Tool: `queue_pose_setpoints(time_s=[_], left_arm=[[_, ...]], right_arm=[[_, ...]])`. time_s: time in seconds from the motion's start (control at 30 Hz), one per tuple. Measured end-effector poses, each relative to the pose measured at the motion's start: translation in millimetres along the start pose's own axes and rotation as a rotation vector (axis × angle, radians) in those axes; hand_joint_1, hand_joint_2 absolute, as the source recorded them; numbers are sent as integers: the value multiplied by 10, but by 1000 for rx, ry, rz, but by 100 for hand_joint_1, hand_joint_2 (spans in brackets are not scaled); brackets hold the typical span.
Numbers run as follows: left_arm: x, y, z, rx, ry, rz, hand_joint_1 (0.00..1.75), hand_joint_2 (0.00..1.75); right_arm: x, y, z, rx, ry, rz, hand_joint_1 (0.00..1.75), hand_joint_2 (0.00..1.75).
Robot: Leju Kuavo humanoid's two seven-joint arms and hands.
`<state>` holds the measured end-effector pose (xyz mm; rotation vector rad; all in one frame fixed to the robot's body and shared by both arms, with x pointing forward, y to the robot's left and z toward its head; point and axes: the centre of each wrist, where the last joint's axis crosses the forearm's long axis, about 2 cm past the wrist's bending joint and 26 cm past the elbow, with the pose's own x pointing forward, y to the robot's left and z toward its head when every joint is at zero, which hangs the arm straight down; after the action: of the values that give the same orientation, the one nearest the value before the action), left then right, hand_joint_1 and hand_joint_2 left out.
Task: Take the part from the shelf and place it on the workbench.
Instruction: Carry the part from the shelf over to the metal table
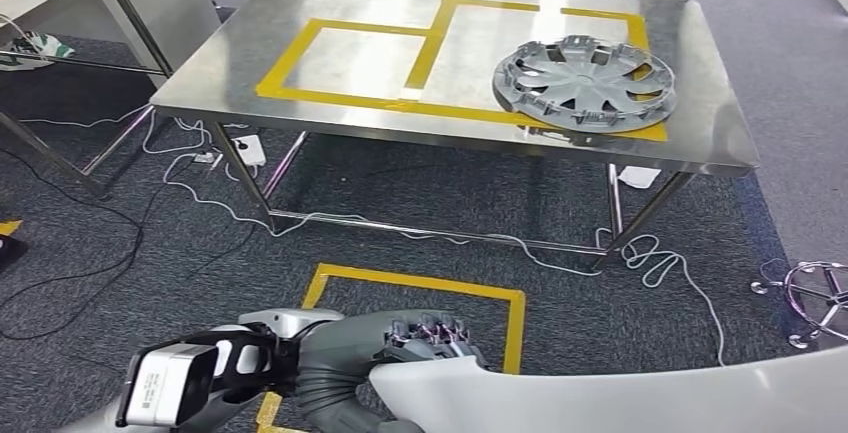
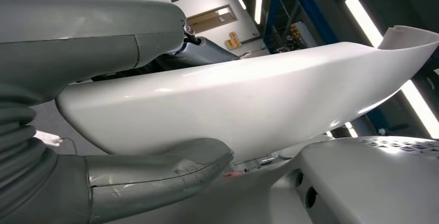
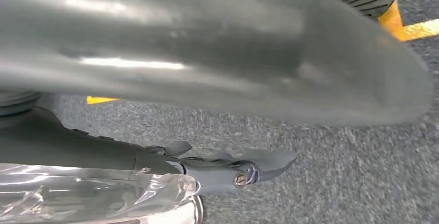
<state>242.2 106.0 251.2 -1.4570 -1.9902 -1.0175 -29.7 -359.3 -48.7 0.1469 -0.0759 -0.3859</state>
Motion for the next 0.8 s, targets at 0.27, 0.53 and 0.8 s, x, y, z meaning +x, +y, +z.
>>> queue_pose_setpoints(time_s=[0.27,0.53,0.8], left_arm=[[1,2,-1,-1,2,-3,175,175],[5,14,11,-1,10,-14,175,175],[9,22,12,-3,9,-18,175,175]], right_arm=[[11,7,-3,6,-4,10,0,0],[3,4,-2,6,-7,18,0,0],[8,6,-3,4,-9,20,0,0]])
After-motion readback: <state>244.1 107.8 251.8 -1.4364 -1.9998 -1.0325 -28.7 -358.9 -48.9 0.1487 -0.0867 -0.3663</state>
